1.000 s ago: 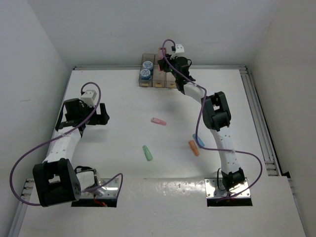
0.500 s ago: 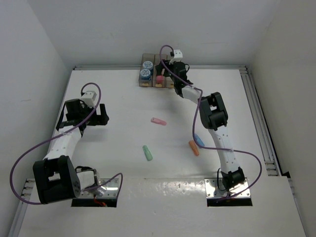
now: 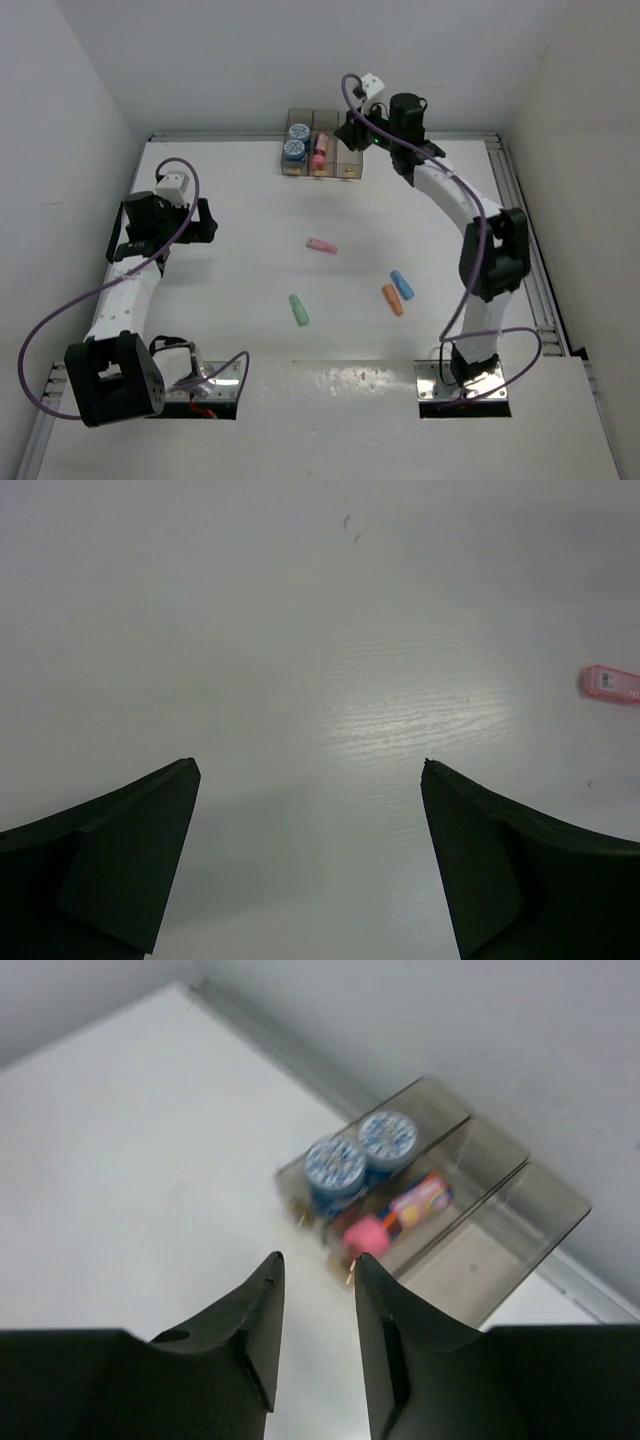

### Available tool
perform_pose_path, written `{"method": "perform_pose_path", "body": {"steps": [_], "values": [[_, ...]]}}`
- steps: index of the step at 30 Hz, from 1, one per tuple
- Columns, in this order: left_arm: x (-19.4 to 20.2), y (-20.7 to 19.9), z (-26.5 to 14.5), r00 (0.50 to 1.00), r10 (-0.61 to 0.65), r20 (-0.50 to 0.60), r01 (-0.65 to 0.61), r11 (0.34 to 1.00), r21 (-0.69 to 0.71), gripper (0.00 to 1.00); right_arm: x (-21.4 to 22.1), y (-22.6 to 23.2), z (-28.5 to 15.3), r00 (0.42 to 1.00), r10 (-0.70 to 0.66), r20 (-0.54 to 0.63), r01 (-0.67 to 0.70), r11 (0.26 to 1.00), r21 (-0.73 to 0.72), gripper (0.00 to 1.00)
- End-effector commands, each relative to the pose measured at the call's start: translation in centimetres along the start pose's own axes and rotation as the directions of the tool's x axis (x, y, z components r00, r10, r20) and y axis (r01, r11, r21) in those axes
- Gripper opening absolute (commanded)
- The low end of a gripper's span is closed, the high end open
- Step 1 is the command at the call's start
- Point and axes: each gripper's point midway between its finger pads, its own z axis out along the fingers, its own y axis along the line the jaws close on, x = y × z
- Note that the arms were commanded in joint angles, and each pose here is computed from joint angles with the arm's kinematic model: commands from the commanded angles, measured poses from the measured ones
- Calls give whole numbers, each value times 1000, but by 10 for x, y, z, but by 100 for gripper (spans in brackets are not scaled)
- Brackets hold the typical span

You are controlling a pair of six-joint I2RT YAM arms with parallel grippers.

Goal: Sort the stationery into containers
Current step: Pick up the stationery from the center of the board.

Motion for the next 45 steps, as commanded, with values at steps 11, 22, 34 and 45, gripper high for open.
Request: {"method": "perform_pose_path", "body": {"steps": [11,22,34,45], "values": [[-19,-3,-23,997,61,57,-61,998,-5,100,213,136,-110,789,-130,-601,-89,943,-321,44],[-13,-2,-26,995,86,56,-85,996,-20,100,239,125,-84,832,-82,-549,-61,970,-237,50],[-5,1,-17,997,58,41,-57,998,-19,100,261,150,-87,813,-264,-519,71,929,-362,51],[-8,3,-13,997,64,45,-64,998,-20,100,271,141,-76,775,-324,-542,154,929,-336,19]]}}
